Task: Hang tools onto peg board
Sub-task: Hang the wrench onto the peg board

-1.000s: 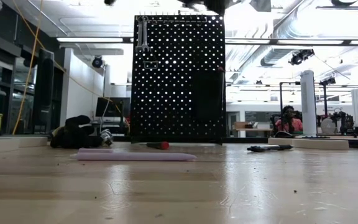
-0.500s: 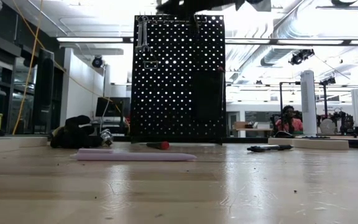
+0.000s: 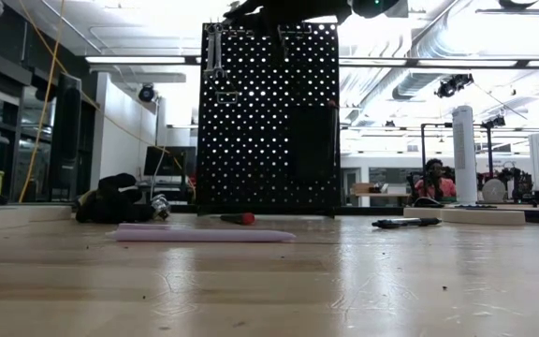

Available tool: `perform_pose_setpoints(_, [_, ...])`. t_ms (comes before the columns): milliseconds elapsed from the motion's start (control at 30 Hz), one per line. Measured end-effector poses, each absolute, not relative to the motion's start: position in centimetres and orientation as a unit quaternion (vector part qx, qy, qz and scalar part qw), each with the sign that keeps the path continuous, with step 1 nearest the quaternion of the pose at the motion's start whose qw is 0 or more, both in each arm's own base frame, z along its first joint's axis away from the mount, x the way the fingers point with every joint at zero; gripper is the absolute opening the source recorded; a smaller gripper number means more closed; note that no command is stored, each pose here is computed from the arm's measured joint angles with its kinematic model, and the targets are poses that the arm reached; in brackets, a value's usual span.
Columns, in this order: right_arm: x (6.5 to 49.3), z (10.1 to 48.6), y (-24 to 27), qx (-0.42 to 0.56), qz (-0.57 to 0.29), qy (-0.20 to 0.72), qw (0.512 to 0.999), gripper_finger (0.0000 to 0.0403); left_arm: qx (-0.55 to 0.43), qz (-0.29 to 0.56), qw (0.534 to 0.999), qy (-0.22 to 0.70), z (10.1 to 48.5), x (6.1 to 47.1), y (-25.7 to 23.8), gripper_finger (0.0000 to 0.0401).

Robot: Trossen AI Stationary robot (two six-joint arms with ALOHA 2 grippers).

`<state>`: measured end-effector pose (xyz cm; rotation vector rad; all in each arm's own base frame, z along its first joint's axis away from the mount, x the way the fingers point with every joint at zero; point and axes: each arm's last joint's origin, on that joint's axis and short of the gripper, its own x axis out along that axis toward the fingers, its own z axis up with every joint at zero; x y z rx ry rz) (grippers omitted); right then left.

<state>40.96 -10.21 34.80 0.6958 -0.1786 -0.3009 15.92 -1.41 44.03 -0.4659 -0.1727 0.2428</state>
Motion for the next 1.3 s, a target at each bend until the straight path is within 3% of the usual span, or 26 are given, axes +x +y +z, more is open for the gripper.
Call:
perform_pose_setpoints(467, [41.5,34.7,-10.1,0.346,-0.130,-0.114,0.922,0.0000,-0.231,0.119,0.962,-0.089,44.1,15.9,-1.4,0.0000])
perform_pose_setpoints(800, [44.4,34.8,-10.3,0.339,-0.131,-0.121,0.924,0.0000,-0.236,0.125,0.959,-0.094,44.2,15.9,-1.4,0.0000])
perform_pose_setpoints(1067, [43.9,34.4,-10.5,0.305,-0.172,-0.064,0.935,0.0000,-0.236,0.125,0.959,-0.095,44.2,15.9,-1.4,0.0000])
perform_pose_setpoints(1300, [43.6,34.8,-11.1,0.290,-0.184,-0.076,0.936,0.0000,-0.235,0.126,0.960,-0.091,44.1,15.9,-1.4,0.0000])
